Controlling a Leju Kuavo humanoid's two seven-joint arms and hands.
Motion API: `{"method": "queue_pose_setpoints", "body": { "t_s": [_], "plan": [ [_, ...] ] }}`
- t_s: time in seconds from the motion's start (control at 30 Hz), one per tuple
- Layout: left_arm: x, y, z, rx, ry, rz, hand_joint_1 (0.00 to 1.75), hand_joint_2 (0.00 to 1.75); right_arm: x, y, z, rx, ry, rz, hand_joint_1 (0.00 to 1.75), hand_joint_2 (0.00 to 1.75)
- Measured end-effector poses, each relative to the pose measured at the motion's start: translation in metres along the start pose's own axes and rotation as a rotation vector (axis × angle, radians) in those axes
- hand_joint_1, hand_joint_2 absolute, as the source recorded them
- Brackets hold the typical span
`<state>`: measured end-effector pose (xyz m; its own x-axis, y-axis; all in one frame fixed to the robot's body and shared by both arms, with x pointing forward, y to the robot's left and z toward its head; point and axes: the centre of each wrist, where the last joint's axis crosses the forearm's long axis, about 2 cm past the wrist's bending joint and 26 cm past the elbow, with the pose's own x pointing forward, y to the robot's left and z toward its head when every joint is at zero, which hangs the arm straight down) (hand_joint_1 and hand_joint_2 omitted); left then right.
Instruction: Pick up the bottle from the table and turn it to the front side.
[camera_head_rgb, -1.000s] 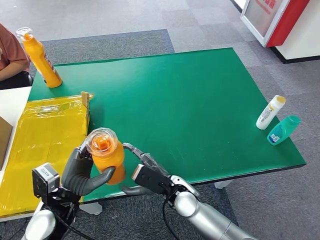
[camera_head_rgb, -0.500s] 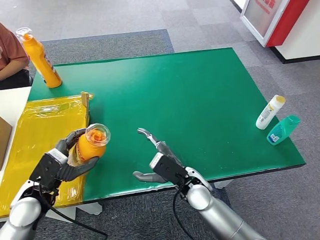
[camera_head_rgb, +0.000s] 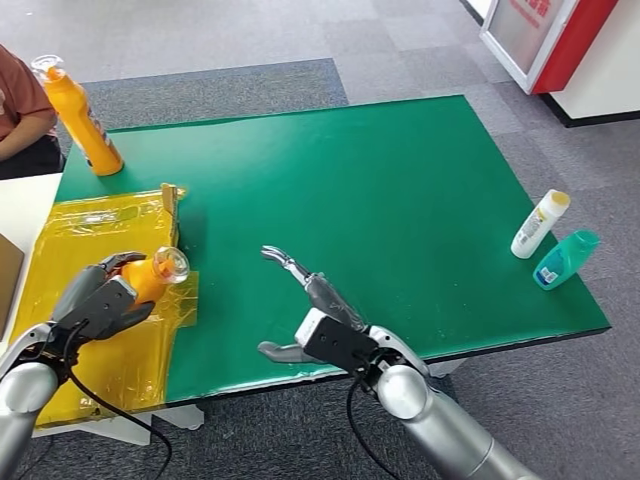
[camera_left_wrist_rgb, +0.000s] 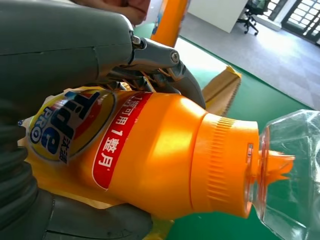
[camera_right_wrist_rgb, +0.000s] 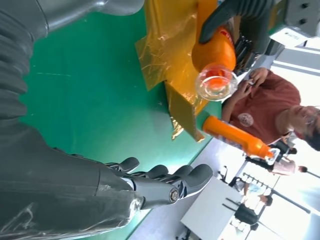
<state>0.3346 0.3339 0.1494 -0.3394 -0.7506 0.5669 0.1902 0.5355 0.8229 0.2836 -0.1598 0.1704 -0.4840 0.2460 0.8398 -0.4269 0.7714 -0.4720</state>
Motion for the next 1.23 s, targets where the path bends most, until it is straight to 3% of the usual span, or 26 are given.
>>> {"method": "queue_pose_setpoints", "body": {
  "t_s": [0.23,0.73,0.87,1.23],
  "plan": [
    [-0.030,0.014,0.002,-0.055,0.014,-0.071,1.75,1.75,0.001,0.001,-0.001,0.019,-0.029,0.003,0.00,1.75],
    [-0.034,0.015,-0.011,-0.113,0.078,-0.164,1.75,1.75,0.005,0.001,0.003,0.031,-0.068,0.011,0.00,1.75],
    [-0.038,0.013,-0.011,-0.128,0.107,-0.217,0.00,1.75,0.008,0.002,0.003,0.036,-0.084,0.012,0.00,1.75],
    [-0.045,0.001,-0.001,-0.154,0.131,-0.226,0.00,1.75,0.014,0.005,0.006,0.045,-0.106,0.017,0.00,1.75]
  ]
}}
